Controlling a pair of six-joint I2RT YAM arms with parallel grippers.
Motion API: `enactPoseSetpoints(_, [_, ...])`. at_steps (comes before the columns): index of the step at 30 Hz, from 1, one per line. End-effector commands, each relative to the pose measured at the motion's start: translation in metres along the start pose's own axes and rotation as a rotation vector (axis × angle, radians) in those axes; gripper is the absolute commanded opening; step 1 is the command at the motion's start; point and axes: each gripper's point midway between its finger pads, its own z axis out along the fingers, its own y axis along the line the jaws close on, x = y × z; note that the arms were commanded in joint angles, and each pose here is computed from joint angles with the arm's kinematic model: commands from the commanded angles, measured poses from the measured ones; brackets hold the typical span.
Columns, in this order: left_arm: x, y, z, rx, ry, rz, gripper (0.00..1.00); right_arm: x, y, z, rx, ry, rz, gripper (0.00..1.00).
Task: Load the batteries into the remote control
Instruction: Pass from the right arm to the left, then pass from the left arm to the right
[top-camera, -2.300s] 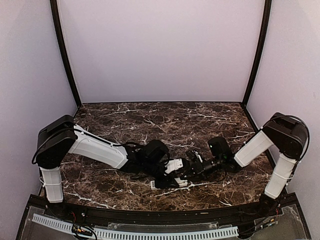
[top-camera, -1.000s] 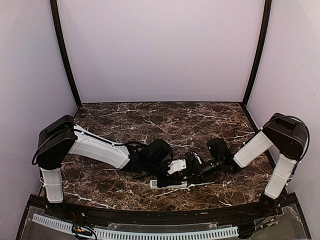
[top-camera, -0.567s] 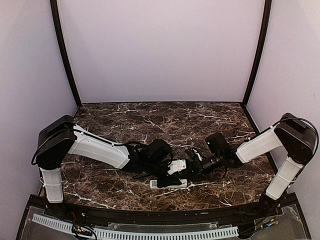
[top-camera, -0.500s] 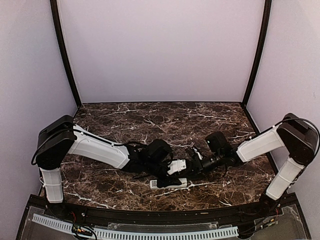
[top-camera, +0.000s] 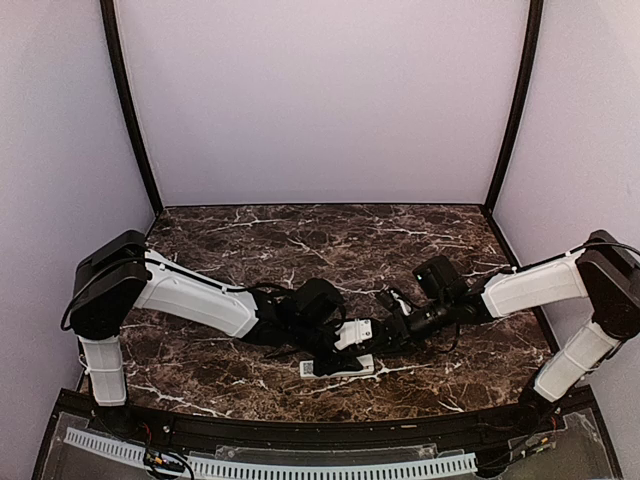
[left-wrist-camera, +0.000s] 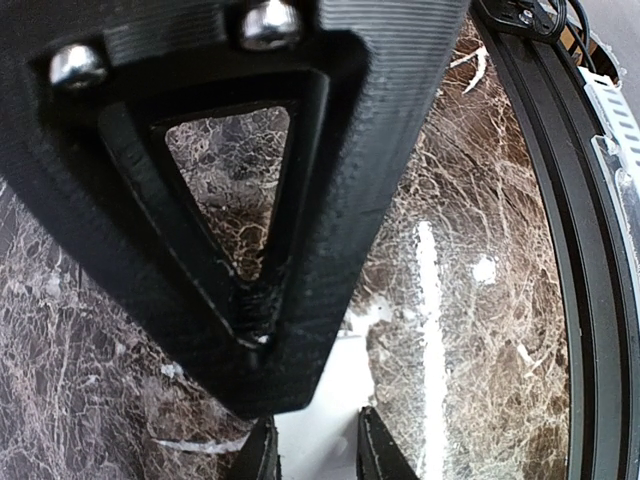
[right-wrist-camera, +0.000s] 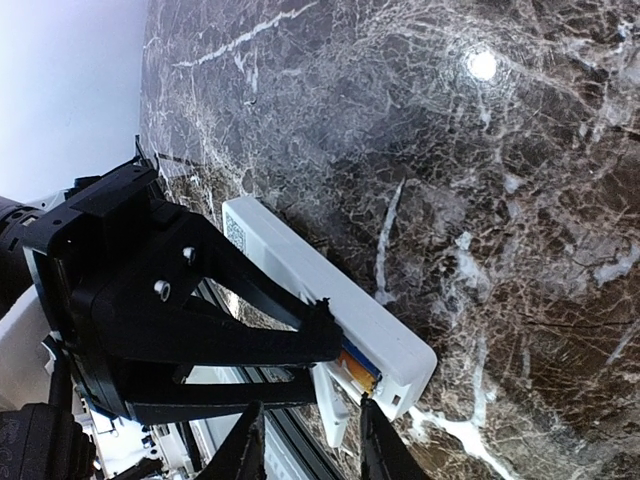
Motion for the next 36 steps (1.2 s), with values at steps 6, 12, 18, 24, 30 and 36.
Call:
enactPoseSetpoints(6, [0.051, -0.025, -0.002, 0.072, 0.168, -0.049, 0.13, 0.004, -0.007, 0.000, 0.014, 0.007, 0.009, 0.24])
enactPoseSetpoints(12, [0.051, -0.024, -0.001, 0.070, 0.168, -0.049, 0.13, 0.010, -0.010, 0.004, 0.000, 0.019, 0.030, 0.17])
enactPoseSetpoints(18, [0.051, -0.024, -0.001, 0.071, 0.169, -0.049, 0.13, 0.012, -0.014, 0.010, -0.015, 0.031, 0.037, 0.15])
enactPoseSetpoints(24, [0.052, -0.024, 0.000, 0.071, 0.171, -0.050, 0.14, 0.013, -0.017, 0.014, -0.029, 0.033, 0.049, 0.10])
enactPoseSetpoints(30, [0.051, -0.023, 0.000, 0.066, 0.174, -0.053, 0.19, 0.016, -0.022, 0.017, -0.021, 0.038, 0.056, 0.05])
enactPoseSetpoints(36, [0.018, -0.020, -0.007, 0.074, 0.116, -0.076, 0.34, 0.019, -0.027, 0.019, -0.017, 0.035, 0.054, 0.05])
